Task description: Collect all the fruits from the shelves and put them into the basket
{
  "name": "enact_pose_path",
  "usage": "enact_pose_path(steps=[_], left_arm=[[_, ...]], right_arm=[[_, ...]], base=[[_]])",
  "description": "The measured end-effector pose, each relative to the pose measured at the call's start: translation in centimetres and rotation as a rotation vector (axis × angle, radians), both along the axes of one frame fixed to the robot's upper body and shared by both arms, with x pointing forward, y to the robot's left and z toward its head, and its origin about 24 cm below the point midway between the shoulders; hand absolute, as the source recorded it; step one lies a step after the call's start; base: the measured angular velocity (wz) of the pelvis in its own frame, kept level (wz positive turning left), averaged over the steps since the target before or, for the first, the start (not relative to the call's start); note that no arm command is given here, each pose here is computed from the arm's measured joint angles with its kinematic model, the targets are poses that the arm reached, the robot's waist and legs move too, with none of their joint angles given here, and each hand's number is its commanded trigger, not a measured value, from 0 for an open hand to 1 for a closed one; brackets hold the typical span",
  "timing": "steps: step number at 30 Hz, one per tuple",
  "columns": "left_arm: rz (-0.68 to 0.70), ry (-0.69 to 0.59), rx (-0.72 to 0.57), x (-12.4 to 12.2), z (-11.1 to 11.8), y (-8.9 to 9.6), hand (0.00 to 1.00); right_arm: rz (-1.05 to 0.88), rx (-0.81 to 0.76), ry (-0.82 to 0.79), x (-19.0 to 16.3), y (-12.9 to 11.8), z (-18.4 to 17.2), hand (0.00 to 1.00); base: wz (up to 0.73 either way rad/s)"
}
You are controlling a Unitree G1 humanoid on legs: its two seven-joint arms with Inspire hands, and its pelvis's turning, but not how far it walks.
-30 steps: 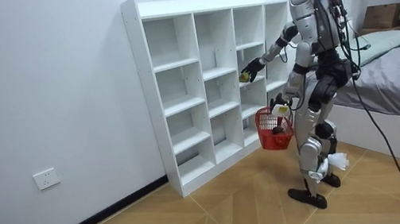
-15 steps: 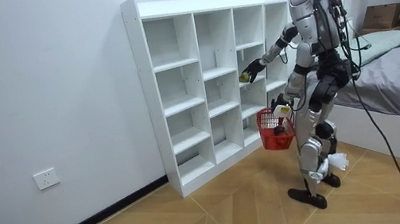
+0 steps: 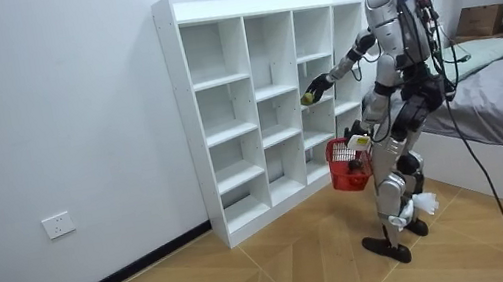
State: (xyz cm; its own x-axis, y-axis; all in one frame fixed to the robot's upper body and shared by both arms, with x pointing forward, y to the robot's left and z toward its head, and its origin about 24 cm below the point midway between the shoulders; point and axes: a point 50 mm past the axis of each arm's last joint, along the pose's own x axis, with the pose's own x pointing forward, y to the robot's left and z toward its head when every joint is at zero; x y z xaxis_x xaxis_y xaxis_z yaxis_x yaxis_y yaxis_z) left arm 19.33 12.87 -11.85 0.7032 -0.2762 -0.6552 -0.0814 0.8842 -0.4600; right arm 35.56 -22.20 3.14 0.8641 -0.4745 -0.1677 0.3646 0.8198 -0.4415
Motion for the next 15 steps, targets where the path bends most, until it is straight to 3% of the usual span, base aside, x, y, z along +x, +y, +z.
enact_pose_path(steps=[6,15], left_arm=[[-0.002,-0.001,0.003,-0.14,-0.01,0.11,1.0],[-0.002,-0.001,0.003,-0.18,-0.03,0.16,1.0]], right_arm=[[-0.018,0.014,-0.006,-0.04,-0.28,0.02,1.0],[-0.055,0.012,-0.028,-0.22,-0.68,-0.02,1.0]], base=[[0.0],[0.01]])
